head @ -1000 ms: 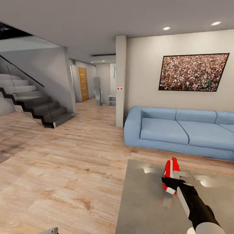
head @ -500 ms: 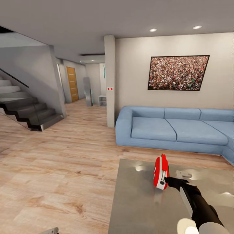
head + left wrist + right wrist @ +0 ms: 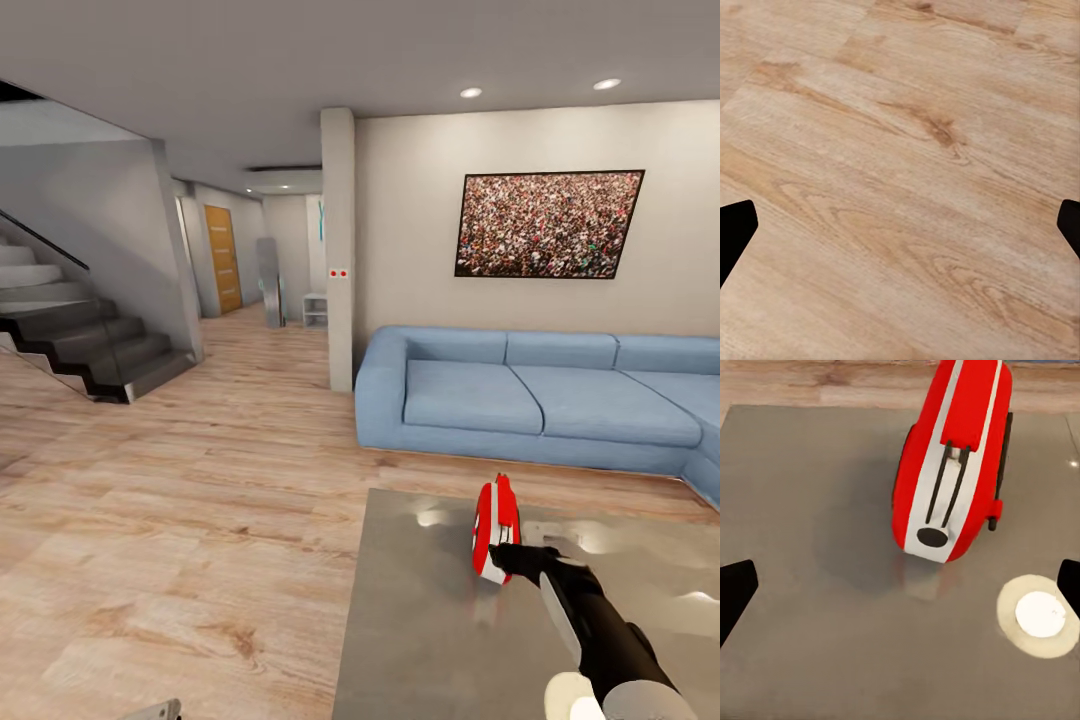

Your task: Turn on the radio receiver that's on the table in the living room.

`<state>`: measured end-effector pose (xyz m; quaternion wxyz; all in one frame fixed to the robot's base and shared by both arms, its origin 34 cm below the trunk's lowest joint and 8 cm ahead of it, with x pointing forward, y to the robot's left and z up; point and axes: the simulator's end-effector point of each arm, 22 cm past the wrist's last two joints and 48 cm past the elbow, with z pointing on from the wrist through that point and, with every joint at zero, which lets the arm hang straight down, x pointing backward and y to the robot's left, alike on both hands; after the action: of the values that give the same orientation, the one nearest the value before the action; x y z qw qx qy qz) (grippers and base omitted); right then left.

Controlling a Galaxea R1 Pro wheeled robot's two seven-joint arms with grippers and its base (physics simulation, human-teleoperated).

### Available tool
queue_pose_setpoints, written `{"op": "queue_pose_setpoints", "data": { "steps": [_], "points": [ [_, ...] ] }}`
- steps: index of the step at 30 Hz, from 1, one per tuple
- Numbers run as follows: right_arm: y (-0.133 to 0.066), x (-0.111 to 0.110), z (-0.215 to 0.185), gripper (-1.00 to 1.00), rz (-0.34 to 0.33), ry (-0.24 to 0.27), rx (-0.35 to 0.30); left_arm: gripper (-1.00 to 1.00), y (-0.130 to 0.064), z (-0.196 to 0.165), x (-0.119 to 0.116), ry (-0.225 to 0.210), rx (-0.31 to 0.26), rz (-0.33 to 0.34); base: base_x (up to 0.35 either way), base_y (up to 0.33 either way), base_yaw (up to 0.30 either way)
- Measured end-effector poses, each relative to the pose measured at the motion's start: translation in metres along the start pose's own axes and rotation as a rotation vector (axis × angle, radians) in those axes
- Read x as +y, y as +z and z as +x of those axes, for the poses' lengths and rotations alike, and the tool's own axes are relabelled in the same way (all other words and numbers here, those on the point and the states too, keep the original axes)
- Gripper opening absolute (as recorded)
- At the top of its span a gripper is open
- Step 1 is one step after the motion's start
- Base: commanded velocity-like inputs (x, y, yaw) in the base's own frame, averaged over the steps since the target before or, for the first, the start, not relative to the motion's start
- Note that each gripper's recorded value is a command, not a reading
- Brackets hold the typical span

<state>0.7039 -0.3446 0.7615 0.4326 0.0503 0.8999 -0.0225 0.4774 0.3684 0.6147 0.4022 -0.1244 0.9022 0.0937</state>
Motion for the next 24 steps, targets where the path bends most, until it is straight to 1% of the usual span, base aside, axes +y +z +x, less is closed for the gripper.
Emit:
{"op": "queue_pose_setpoints", "data": {
  "steps": [1, 3, 4, 7, 9, 11, 14, 16, 18, 19, 21, 22, 23, 24],
  "points": [
    [0.000, 0.008, -0.008, 1.00, -0.011, -0.022, -0.010, 1.00, 0.000, 0.000, 0.000, 0.000, 0.000, 0.000, 0.000, 0.000, 0.000],
    [0.000, 0.017, -0.027, 1.00, -0.023, -0.040, -0.024, 1.00, 0.000, 0.000, 0.000, 0.000, 0.000, 0.000, 0.000, 0.000, 0.000],
    [0.000, 0.021, -0.039, 1.00, -0.028, -0.044, -0.020, 1.00, 0.000, 0.000, 0.000, 0.000, 0.000, 0.000, 0.000, 0.000, 0.000],
    [-0.003, 0.026, -0.062, 1.00, -0.032, -0.043, 0.010, 1.00, 0.000, 0.000, 0.000, 0.001, 0.000, 0.000, 0.000, 0.000, 0.000],
    [-0.007, 0.029, -0.087, 1.00, -0.034, -0.040, 0.026, 1.00, 0.000, 0.000, 0.000, 0.001, 0.000, 0.000, 0.000, 0.000, 0.000],
    [-0.009, 0.030, -0.104, 1.00, -0.035, -0.038, 0.019, 1.00, 0.000, 0.000, 0.000, 0.001, 0.000, 0.000, 0.000, 0.000, 0.000],
    [-0.016, 0.030, -0.138, 1.00, -0.035, -0.033, -0.008, 1.00, 0.000, 0.000, 0.000, 0.000, 0.000, 0.000, 0.000, 0.000, 0.000],
    [-0.018, 0.028, -0.146, 1.00, -0.033, -0.025, -0.002, 1.00, 0.000, 0.000, 0.000, -0.001, 0.000, 0.000, 0.000, 0.000, 0.000],
    [-0.020, 0.022, -0.144, 1.00, -0.030, 0.002, 0.038, 1.00, 0.000, 0.000, 0.000, -0.001, 0.000, 0.000, 0.000, 0.000, 0.000],
    [-0.021, 0.019, -0.143, 1.00, -0.028, 0.013, 0.047, 1.00, 0.000, 0.000, 0.000, -0.001, 0.000, 0.000, 0.000, 0.000, 0.000],
    [-0.023, -0.004, -0.142, 1.00, -0.008, 0.065, 0.063, 1.00, 0.000, 0.000, 0.000, -0.001, 0.000, 0.001, 0.000, 0.000, 0.000],
    [-0.024, -0.012, -0.142, 1.00, -0.003, 0.081, 0.065, 1.00, 0.000, 0.000, 0.000, -0.001, 0.000, 0.001, 0.000, 0.000, 0.000],
    [-0.025, -0.028, -0.142, 1.00, 0.014, 0.103, 0.067, 1.00, 0.000, 0.000, 0.000, -0.001, 0.000, 0.001, 0.000, 0.000, 0.000],
    [-0.026, -0.037, -0.143, 1.00, 0.020, 0.114, 0.067, 1.00, 0.000, 0.000, 0.000, -0.001, 0.000, 0.001, 0.000, 0.000, 0.000]
  ]
}}
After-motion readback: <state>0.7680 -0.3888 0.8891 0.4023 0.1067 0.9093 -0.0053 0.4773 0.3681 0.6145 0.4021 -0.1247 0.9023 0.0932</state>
